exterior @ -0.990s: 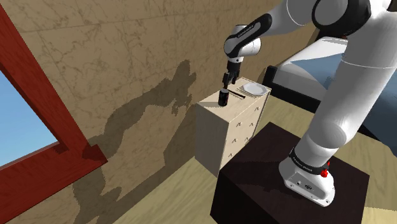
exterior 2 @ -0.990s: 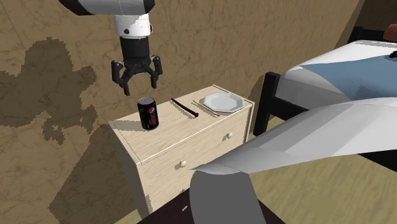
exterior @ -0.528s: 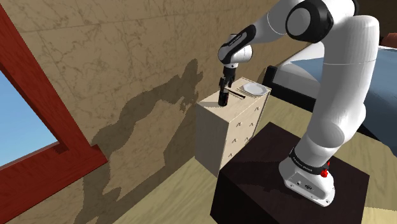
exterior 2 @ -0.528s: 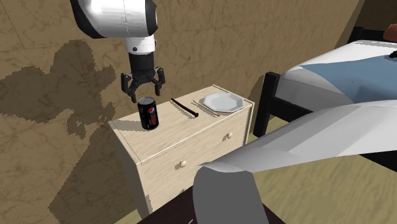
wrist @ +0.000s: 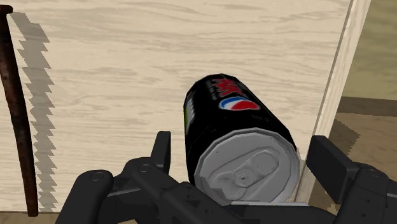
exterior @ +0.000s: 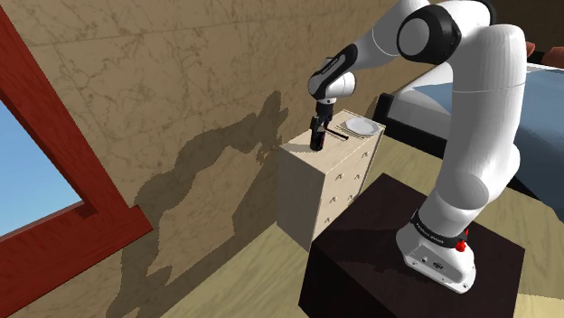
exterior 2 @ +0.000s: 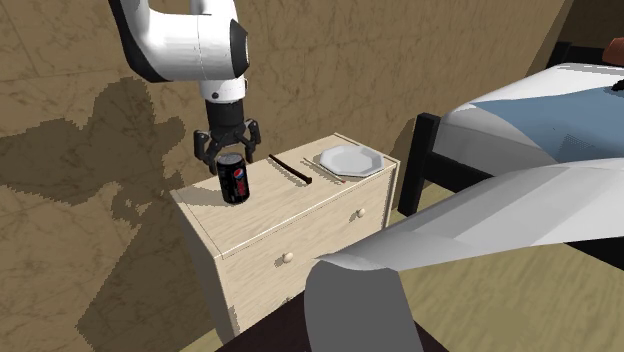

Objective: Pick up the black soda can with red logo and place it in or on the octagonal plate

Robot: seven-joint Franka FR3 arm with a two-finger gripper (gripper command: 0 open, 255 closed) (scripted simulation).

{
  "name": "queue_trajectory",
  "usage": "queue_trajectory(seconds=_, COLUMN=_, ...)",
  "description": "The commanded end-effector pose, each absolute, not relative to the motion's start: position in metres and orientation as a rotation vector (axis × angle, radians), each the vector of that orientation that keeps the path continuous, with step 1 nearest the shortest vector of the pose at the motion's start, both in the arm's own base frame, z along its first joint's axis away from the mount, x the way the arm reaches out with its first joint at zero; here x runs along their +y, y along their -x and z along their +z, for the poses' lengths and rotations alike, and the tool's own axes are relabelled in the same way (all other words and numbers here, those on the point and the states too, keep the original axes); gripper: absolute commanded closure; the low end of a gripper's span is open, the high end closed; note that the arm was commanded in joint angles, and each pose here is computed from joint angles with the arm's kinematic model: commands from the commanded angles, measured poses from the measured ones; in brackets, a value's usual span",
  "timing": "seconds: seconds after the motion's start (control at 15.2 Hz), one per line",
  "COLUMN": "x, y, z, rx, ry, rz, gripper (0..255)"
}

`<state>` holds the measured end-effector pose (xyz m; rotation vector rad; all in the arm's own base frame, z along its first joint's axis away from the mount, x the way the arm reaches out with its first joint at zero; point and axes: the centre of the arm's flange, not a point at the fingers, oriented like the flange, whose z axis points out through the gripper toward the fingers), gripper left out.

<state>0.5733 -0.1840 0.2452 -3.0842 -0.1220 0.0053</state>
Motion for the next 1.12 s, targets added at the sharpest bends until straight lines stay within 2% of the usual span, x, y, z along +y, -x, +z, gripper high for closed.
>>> queue_trajectory(seconds=0.0, x=-0.184, y=-0.573, z=0.244, rx=-0.122, ry=3.084, rz=0.005, gripper=0)
queue_trajectory(seconds=0.26, x=-0.184, y=-0.573, z=0.244, rx=-0.122, ry=3.084, rz=0.005, gripper=0)
queue_trajectory(seconds=0.33, x=-0.184, y=-0.573, z=0.244, rx=-0.122, ry=3.084, rz=0.005, gripper=255)
queue_trajectory(seconds=1.06, x=-0.184, y=-0.573, z=0.255, rx=-0.122, ry=3.084, rz=0.005, gripper=255)
